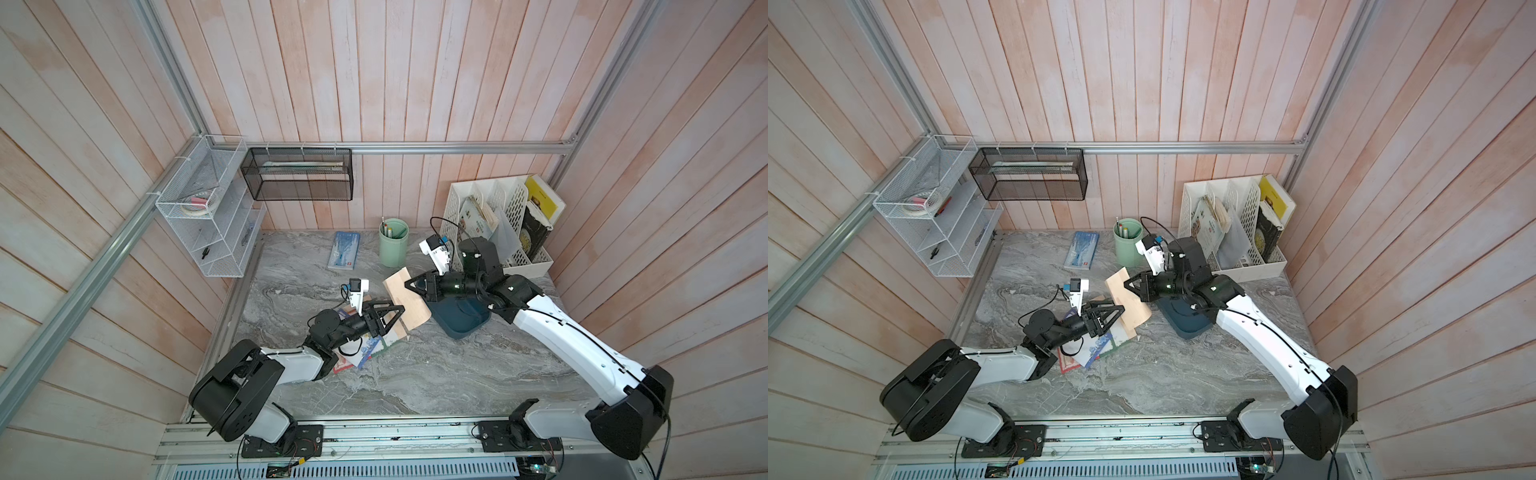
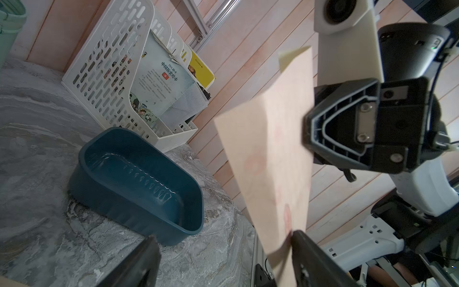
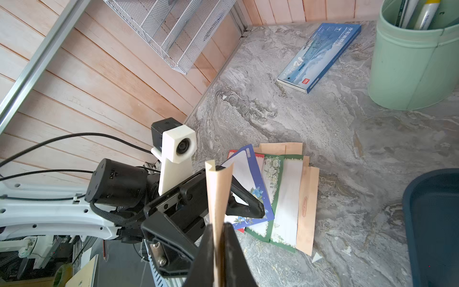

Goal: Take out the stationery paper from the storage box
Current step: Place the stationery paper at the center of the board.

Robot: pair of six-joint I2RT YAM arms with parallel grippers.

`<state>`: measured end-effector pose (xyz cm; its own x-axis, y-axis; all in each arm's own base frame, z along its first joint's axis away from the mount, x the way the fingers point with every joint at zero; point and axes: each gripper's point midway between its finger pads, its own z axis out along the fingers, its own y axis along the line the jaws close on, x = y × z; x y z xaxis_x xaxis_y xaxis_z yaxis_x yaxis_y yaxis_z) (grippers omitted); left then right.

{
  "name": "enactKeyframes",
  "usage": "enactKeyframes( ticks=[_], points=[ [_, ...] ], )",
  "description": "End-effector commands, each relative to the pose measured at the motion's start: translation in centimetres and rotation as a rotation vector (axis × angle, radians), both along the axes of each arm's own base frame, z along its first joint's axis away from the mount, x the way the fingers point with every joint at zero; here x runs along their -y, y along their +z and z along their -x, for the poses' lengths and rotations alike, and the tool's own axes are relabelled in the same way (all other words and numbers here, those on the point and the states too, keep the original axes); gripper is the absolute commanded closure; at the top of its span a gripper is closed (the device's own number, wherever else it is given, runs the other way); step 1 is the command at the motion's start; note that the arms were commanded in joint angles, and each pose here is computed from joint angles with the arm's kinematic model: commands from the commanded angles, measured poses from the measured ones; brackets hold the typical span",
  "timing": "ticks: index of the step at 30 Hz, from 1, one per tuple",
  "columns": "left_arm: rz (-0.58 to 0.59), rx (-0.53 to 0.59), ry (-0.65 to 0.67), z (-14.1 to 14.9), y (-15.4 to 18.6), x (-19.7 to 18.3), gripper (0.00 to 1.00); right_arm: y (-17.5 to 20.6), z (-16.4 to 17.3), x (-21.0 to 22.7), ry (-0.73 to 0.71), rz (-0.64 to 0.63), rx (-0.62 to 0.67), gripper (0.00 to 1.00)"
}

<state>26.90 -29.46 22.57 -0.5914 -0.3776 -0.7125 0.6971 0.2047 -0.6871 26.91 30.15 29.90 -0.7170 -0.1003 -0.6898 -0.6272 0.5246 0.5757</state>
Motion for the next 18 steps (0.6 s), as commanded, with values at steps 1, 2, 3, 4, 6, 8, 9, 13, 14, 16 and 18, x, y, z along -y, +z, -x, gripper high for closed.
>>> enactKeyframes(
  ticks=[1, 2, 3, 4, 6, 8, 9, 13, 14, 16, 18],
  points=[
    [0.075, 0.077, -0.034, 0.8, 2.7, 0.1, 0.16, -0.8, 0.5, 0.1, 0.010, 0.013, -0.016, 0.88],
    [0.076, 0.080, -0.035, 0.9, 2.8, 0.1, 0.20, -1.0, 0.5, 0.2, 0.010, 0.017, -0.018, 0.88],
    [0.078, 0.085, -0.038, 0.9, 3.0, 0.1, 0.27, -1.4, 0.5, 0.2, 0.005, 0.026, -0.023, 0.88],
    [0.080, 0.095, -0.046, 1.1, 3.3, 0.1, 0.33, -1.7, 0.4, 0.2, 0.004, 0.033, -0.026, 0.88],
    [0.083, 0.104, -0.052, 1.3, 3.7, 0.1, 0.43, -2.6, 0.4, 0.2, 0.011, 0.049, -0.034, 0.88],
    [0.084, 0.110, -0.053, 1.4, 4.0, 0.0, 0.56, -3.4, 0.1, 0.2, 0.004, 0.072, -0.045, 0.88],
    [0.083, 0.112, -0.053, 1.5, 4.1, 0.0, 0.64, -3.8, -0.1, 0.3, -0.006, 0.082, -0.046, 0.88],
    [0.067, 0.111, -0.053, 1.6, 4.1, -0.1, 0.81, -4.3, -0.6, 0.6, -0.031, 0.107, -0.043, 0.88],
    [0.061, 0.109, -0.051, 1.7, 4.1, -0.1, 0.84, -4.4, -0.7, 0.5, -0.032, 0.108, -0.045, 0.88],
    [0.051, 0.108, -0.048, 1.7, 4.1, -0.2, 0.90, -4.7, -0.7, 0.5, -0.030, 0.114, -0.050, 0.84],
    [0.037, 0.100, -0.044, 1.7, 4.0, -0.2, 0.99, -4.8, -0.8, 0.5, -0.033, 0.114, -0.044, 0.74]
  ],
)
